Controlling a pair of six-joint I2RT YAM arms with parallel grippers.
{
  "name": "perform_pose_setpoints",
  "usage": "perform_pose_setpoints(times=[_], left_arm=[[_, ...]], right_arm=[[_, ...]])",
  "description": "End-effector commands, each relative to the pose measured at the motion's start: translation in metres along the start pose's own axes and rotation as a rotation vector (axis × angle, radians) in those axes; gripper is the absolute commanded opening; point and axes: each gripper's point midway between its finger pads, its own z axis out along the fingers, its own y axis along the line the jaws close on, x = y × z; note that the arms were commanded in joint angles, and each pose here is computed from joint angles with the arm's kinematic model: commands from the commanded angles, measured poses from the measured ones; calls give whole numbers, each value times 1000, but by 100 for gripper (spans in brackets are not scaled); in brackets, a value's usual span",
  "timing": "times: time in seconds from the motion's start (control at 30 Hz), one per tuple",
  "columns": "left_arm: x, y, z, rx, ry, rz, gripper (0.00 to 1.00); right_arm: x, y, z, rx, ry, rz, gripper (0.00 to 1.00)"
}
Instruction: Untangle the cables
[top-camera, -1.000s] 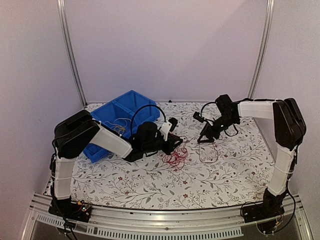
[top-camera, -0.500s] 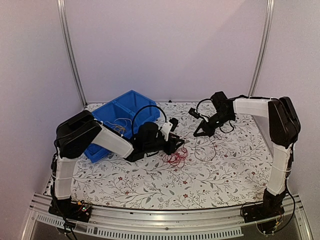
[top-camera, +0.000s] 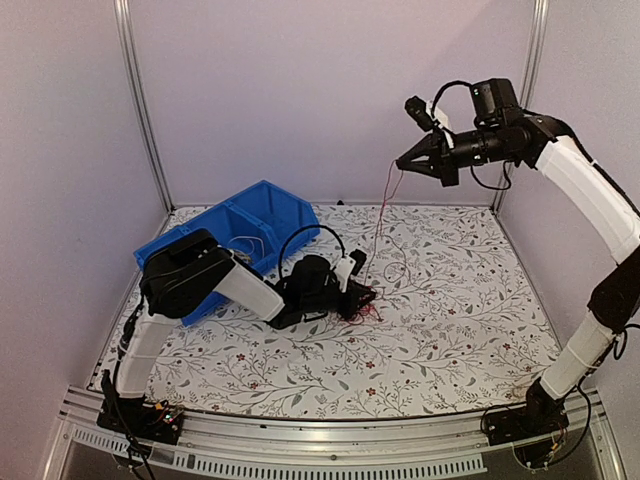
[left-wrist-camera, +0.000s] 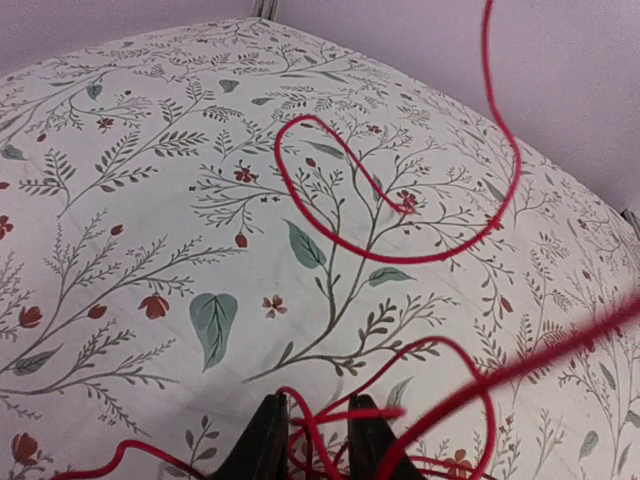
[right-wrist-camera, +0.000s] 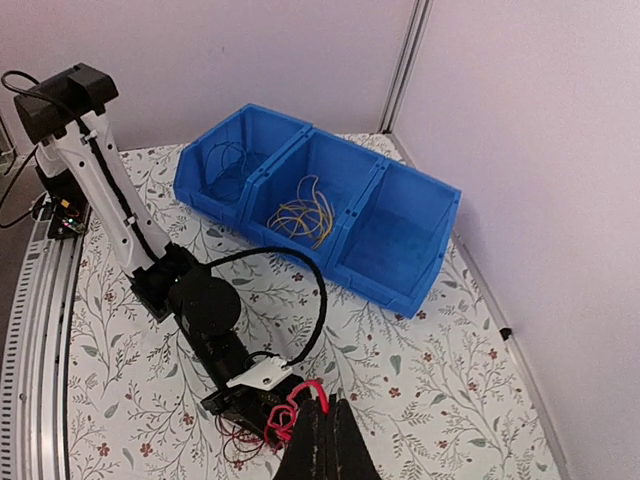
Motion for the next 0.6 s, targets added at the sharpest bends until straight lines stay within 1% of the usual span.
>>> perform_pose_setpoints(times=[0.0,0.1,0.3,0.43,0.57], left_arm=[[9,-5,-3,20,14,-15,18],[16,-3,-6,14,27,-24,17],[24,-3,-10,11,37,-55,20],[15,-6,-16,14,19,-58,25],[-17,-16,-33,32,-64,-46,34]], right_arm=[[-76,-2,-57,160,-136,-184,0],[-121,-5,-91,258,-215,-270,0],[-173,-17,-136,404,-317,-363,0],[-176,-28,-140,449,-318,-370,0],[-166,-39,-128,457,-299,-328,0]])
